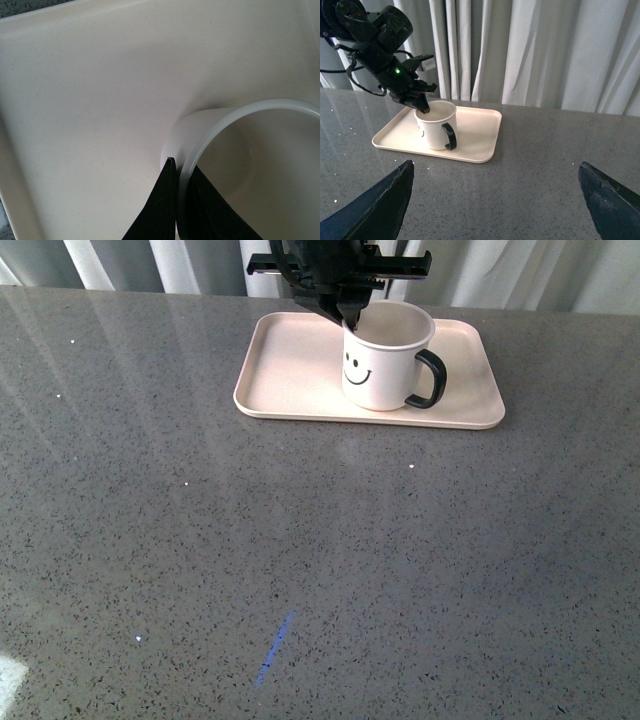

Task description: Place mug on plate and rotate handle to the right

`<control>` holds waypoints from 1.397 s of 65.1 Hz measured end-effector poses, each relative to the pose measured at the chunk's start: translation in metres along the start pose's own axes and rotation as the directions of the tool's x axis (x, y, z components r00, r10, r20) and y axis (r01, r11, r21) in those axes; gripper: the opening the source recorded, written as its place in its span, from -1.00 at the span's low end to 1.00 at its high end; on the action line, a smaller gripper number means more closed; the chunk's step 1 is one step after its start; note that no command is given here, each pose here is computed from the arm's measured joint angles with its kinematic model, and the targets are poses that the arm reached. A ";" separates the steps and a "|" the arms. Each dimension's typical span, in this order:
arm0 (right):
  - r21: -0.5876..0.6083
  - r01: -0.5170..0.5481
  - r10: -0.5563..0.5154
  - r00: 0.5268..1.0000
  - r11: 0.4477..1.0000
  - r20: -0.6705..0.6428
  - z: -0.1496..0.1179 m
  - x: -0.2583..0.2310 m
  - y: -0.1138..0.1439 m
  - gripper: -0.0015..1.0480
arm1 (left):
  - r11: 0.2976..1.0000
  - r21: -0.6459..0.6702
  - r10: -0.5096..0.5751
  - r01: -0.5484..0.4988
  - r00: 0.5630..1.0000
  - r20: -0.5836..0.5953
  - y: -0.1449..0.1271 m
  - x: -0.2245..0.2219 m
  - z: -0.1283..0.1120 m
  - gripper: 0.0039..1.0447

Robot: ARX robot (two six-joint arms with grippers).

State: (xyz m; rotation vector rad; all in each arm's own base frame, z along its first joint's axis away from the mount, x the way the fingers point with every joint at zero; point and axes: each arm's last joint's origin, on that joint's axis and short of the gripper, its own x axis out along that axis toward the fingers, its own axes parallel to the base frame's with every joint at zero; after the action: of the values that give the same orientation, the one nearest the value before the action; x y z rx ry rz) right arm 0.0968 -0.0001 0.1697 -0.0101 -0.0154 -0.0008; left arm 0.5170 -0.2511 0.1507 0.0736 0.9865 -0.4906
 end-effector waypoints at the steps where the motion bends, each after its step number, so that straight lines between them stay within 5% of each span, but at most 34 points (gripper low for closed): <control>1: 0.000 0.000 0.000 1.000 1.000 0.000 0.000 0.000 0.000 0.82 | 1.000 0.000 -0.001 0.001 1.000 0.003 0.000 0.000 0.000 -0.87; 27: 0.000 0.000 0.000 1.000 1.000 0.000 0.000 0.000 0.000 0.82 | 1.000 0.008 0.001 -0.001 1.000 0.009 0.000 -0.001 -0.004 0.29; 37: 0.000 0.000 0.000 1.000 1.000 0.000 0.000 0.000 0.000 0.82 | 0.999 0.039 -0.004 0.001 0.998 0.068 0.000 -0.036 -0.003 0.86; 61: 0.000 0.000 0.000 1.000 1.000 0.000 0.000 0.000 0.000 0.82 | 0.997 -0.015 0.070 -0.069 0.926 0.372 0.029 -0.128 -0.014 0.78; 64: 0.000 0.000 0.000 1.000 1.000 0.000 0.000 0.000 0.000 0.82 | 0.967 -0.078 0.244 -0.241 0.806 0.539 0.034 -0.138 -0.023 0.62; 71: 0.000 0.000 0.000 1.000 1.000 0.000 0.000 0.000 0.000 0.82 | 0.908 -0.237 0.401 -0.346 0.548 0.734 0.047 -0.171 -0.067 0.27; 79: 0.000 0.001 -0.001 1.000 1.000 0.000 0.000 0.000 0.000 0.82 | 0.896 -0.293 0.416 -0.333 0.400 0.817 0.060 -0.210 -0.129 -0.14; 83: 0.000 0.000 0.000 1.000 1.000 0.000 0.000 0.000 0.000 0.82 | 0.893 -0.296 0.421 -0.338 0.396 0.816 0.064 -0.217 -0.156 -0.34; 91: 0.000 0.000 0.000 1.000 1.000 0.000 0.000 0.000 0.000 0.82 | 0.889 -0.288 0.434 -0.355 0.457 0.777 0.072 -0.214 -0.204 -0.75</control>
State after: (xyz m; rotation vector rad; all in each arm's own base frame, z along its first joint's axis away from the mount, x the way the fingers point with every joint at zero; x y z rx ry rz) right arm 0.0968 -0.0001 0.1697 -0.0101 -0.0154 -0.0005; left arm 0.2918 -0.0526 0.2001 -0.0133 0.0069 0.0035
